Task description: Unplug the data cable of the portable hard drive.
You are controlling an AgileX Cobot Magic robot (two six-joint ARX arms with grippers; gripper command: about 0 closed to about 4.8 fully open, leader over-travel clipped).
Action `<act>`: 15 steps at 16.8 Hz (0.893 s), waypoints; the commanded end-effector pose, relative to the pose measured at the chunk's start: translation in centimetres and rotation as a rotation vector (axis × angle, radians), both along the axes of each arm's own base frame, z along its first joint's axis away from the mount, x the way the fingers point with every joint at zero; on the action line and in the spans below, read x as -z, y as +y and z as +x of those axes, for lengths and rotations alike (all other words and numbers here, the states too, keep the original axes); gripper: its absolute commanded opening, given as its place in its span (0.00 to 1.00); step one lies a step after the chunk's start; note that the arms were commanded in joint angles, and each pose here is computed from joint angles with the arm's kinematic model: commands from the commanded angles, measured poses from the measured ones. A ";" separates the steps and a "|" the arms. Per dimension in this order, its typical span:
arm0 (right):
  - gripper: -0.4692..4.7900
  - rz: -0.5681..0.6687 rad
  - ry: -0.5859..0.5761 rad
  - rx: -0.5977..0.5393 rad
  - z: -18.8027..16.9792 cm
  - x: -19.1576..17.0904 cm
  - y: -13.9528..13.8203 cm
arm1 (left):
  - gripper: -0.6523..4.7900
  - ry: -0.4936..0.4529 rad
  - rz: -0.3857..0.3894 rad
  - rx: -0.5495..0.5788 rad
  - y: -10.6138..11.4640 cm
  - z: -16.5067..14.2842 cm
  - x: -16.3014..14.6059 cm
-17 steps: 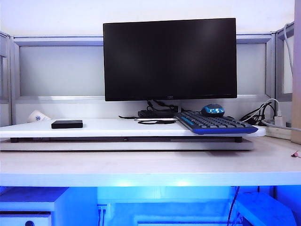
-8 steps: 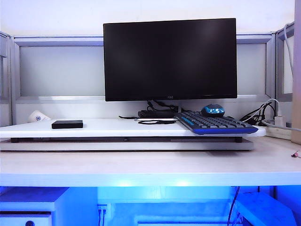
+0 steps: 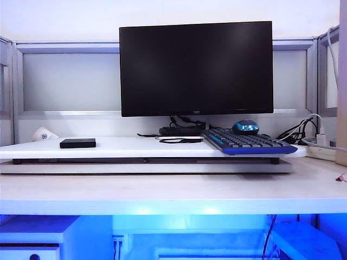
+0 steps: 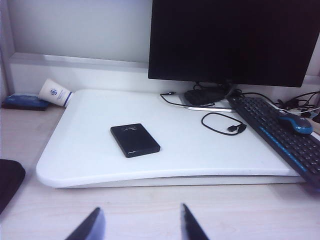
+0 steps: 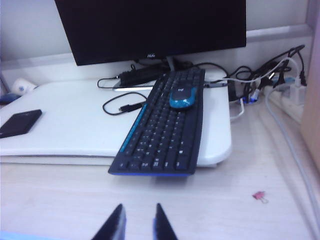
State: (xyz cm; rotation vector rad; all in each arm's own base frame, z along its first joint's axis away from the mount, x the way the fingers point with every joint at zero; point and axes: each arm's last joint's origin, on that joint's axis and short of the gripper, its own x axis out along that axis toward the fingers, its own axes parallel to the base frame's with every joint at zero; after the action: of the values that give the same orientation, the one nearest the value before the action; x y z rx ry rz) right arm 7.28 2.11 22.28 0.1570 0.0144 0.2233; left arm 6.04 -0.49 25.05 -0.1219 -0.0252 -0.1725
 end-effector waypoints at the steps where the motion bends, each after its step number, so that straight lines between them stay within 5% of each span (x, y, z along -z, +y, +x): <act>1: 0.26 -0.005 0.018 0.004 0.0 0.3 0.0 | 0.44 0.005 -0.003 0.000 0.0 0.4 0.6; 12: 0.26 -0.027 0.080 0.018 0.7 2.4 0.2 | 0.39 0.023 -0.050 0.008 0.0 2.8 5.6; 15: 0.15 -0.034 0.101 0.018 0.9 3.2 0.2 | 0.26 0.046 -0.042 0.009 0.0 3.3 7.1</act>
State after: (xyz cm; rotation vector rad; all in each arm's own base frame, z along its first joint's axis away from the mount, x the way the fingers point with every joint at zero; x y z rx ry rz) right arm 8.17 2.36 18.94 0.1299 0.1369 0.1988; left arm 9.24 -0.50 17.90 -0.1752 0.0407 -0.1717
